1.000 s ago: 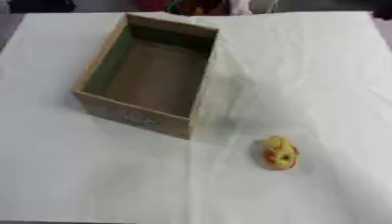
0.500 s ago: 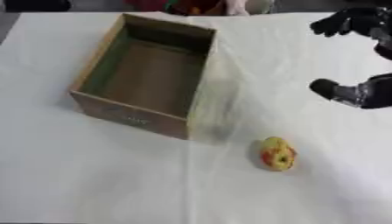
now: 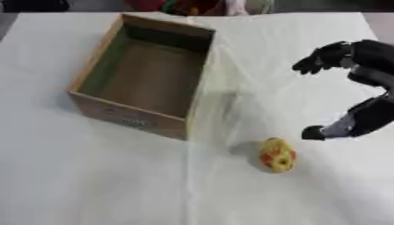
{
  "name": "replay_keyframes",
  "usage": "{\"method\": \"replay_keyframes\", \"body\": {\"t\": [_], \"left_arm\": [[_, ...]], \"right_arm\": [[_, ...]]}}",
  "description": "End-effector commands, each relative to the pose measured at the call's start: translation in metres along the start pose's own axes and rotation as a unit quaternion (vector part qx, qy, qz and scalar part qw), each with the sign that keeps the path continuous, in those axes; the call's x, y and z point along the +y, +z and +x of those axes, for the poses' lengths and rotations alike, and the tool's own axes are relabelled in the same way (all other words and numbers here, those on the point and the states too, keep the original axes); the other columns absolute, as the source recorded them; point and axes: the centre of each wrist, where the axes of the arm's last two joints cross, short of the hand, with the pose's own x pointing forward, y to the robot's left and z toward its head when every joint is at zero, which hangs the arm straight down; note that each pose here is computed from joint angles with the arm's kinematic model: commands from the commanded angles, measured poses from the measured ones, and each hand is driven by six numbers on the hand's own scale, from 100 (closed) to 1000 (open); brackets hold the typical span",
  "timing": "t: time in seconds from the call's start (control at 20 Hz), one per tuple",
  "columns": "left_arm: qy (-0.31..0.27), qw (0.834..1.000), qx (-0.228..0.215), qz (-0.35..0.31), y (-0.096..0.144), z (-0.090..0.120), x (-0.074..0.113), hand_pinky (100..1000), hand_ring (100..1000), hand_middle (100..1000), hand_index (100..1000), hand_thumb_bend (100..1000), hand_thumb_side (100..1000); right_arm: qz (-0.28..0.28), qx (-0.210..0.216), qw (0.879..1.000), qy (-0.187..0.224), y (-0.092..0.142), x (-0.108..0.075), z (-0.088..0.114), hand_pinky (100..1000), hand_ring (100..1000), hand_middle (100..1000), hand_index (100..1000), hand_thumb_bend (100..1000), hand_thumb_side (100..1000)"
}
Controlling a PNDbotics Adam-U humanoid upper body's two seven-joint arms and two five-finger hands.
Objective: Pick up objects on the table and place them in the box.
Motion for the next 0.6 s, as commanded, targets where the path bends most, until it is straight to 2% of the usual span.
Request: {"method": "replay_keyframes", "body": {"t": [0.05, 0.35, 0.6], "left_arm": [[0.005, 1.000, -0.013, -0.005, -0.004, 0.007, -0.002, 368, 417, 488, 650, 100, 835], [0.006, 1.000, -0.011, -0.006, -0.004, 0.007, -0.002, 368, 418, 487, 649, 100, 835], [0.007, 1.000, -0.010, -0.007, -0.003, 0.007, -0.002, 369, 418, 487, 649, 100, 835]], "right_arm": [[0.031, 0.000, 0.999, 0.008, -0.001, 0.001, 0.005, 738, 755, 711, 911, 706, 558], [0.071, 0.004, 0.997, -0.005, -0.008, 0.012, 0.013, 736, 753, 692, 928, 682, 532], [0.082, 0.006, 0.996, -0.028, -0.017, 0.020, 0.022, 720, 738, 655, 908, 614, 502]]}}
